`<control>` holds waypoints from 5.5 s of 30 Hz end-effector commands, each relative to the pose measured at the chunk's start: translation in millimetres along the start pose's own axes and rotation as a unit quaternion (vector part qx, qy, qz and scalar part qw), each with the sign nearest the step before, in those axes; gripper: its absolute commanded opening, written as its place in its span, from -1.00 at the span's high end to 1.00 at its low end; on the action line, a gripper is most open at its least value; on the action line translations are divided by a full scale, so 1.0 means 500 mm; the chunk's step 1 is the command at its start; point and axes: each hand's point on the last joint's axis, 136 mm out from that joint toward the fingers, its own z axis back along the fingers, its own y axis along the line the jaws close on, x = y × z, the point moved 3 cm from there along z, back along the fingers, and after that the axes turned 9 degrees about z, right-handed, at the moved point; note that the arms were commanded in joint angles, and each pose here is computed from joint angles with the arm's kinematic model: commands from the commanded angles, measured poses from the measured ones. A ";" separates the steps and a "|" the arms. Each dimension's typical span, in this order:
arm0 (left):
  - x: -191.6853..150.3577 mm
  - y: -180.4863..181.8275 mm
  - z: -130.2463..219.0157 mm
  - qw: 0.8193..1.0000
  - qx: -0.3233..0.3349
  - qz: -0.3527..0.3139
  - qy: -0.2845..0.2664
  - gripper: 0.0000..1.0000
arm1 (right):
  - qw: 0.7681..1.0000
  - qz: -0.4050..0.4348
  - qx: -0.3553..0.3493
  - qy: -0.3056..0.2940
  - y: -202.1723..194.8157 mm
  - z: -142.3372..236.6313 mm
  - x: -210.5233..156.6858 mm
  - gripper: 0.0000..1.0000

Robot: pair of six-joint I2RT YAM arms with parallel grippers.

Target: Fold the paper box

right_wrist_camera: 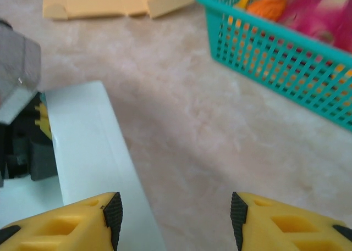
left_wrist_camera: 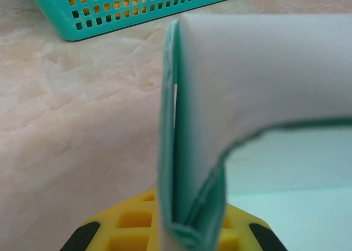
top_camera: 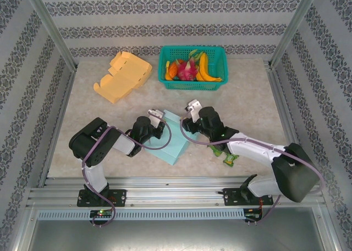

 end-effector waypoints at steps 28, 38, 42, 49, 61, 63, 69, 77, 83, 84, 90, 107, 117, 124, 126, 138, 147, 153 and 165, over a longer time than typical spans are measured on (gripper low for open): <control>0.068 0.008 0.059 0.999 -0.001 0.014 -0.047 0.49 | 0.998 -0.009 -0.010 0.056 -0.006 -0.039 -0.045 -0.01; 0.075 -0.007 0.027 0.997 -0.029 0.037 -0.055 0.59 | 0.998 -0.011 -0.004 0.061 -0.003 -0.048 -0.051 0.00; 0.072 -0.006 0.008 0.997 -0.017 0.042 -0.061 0.72 | 0.998 -0.011 -0.004 0.065 -0.002 -0.052 -0.056 0.02; 0.062 0.020 -0.014 0.994 0.073 0.040 -0.067 1.00 | 0.998 -0.015 -0.015 0.064 -0.008 -0.050 -0.058 0.05; 0.036 0.044 -0.027 0.987 0.155 0.001 -0.051 1.00 | 0.996 -0.029 -0.034 0.071 -0.017 -0.057 -0.072 0.07; 0.029 0.047 -0.028 0.986 0.160 0.001 -0.050 1.00 | 0.996 -0.032 -0.035 0.071 -0.018 -0.058 -0.074 0.08; 0.018 0.034 -0.031 0.990 0.136 0.002 -0.044 1.00 | 0.997 -0.041 -0.025 0.063 -0.014 -0.054 -0.062 0.05; 0.023 0.028 -0.018 0.991 0.127 0.012 -0.040 1.00 | 0.997 -0.063 -0.025 0.035 -0.022 -0.006 -0.016 0.00; 0.020 0.024 -0.005 0.991 0.125 0.021 -0.040 1.00 | 0.996 -0.082 -0.037 0.021 -0.029 0.045 0.018 -0.01; 0.021 0.022 -0.001 0.991 0.126 0.025 -0.043 1.00 | 0.995 -0.091 -0.040 0.022 -0.031 0.052 0.022 -0.01; 0.023 0.008 0.019 0.985 0.156 0.042 -0.052 1.00 | 0.984 -0.176 -0.017 0.030 -0.015 0.046 0.043 -0.03; -0.010 -0.001 0.034 0.975 0.198 0.079 -0.063 1.00 | 0.963 -0.252 -0.079 0.045 -0.046 -0.025 0.006 -0.12; -0.015 -0.014 0.033 0.975 0.198 0.078 -0.065 1.00 | 0.959 -0.267 -0.072 0.057 -0.039 -0.054 -0.014 -0.12; -0.012 -0.029 0.032 0.976 0.191 0.077 -0.067 1.00 | 0.959 -0.276 -0.027 0.064 -0.010 -0.070 -0.008 -0.11; -0.009 -0.033 0.034 0.976 0.190 0.078 -0.070 1.00 | 0.959 -0.277 -0.023 0.062 -0.005 -0.069 -0.008 -0.11; 0.003 -0.054 0.034 0.978 0.180 0.078 -0.074 1.00 | 0.952 -0.300 0.045 0.047 0.047 -0.060 0.023 -0.11; -0.007 -0.039 0.040 0.973 0.205 0.085 -0.070 1.00 | 0.968 -0.242 -0.043 0.053 0.003 -0.007 -0.018 -0.11; -0.014 -0.034 0.044 0.971 0.211 0.090 -0.068 1.00 | 0.973 -0.213 -0.063 0.063 0.015 0.011 -0.049 -0.10; -0.015 -0.034 0.055 0.972 0.205 0.098 -0.063 1.00 | 0.970 -0.225 -0.070 0.065 0.006 -0.045 -0.085 -0.16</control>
